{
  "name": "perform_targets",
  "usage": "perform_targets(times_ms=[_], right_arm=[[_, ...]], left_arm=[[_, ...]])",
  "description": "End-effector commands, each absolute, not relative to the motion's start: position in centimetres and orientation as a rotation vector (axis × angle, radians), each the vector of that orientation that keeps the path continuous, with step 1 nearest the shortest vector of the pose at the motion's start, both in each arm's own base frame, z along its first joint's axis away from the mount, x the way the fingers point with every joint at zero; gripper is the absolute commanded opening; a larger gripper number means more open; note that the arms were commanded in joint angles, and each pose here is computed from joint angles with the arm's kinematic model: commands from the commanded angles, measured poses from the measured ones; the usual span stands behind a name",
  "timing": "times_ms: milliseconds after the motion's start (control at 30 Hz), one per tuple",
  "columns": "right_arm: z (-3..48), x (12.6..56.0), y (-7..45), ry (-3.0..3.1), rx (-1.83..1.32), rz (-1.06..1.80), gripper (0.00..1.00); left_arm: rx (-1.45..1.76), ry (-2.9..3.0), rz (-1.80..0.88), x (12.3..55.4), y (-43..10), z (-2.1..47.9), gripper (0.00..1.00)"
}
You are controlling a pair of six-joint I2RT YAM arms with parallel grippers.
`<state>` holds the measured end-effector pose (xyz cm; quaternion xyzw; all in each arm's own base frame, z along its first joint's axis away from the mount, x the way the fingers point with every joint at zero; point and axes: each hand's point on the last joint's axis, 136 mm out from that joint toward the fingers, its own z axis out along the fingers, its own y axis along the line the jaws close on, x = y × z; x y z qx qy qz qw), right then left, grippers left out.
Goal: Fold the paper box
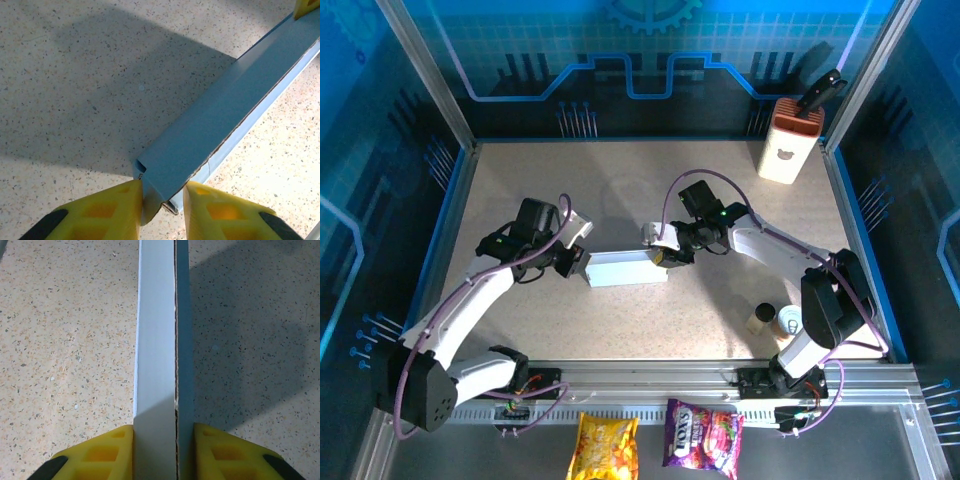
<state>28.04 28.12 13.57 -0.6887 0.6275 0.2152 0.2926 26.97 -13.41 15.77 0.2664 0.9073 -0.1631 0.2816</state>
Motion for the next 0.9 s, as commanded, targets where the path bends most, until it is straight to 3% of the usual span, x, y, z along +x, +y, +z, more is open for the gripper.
perform_targets(times_ms=[0, 367, 700, 867], right_arm=[[13.5, 27.9, 27.7, 1.709, -1.826, 0.609, 0.29], [13.3, 28.0, 27.6, 1.720, -1.825, 0.605, 0.27], [13.1, 28.0, 27.6, 1.732, -1.829, 0.605, 0.25], [12.9, 28.0, 27.6, 1.742, -1.833, 0.603, 0.24]], left_arm=[[0.661, 2.464, -0.439, 27.1, -13.0, 16.2, 0.29], [0.577, 2.526, -0.527, 26.7, -13.6, 16.5, 0.17], [0.364, 2.594, -0.671, 26.8, -14.6, 17.0, 0.16], [0.276, 2.607, -0.672, 27.1, -14.4, 17.3, 0.24]])
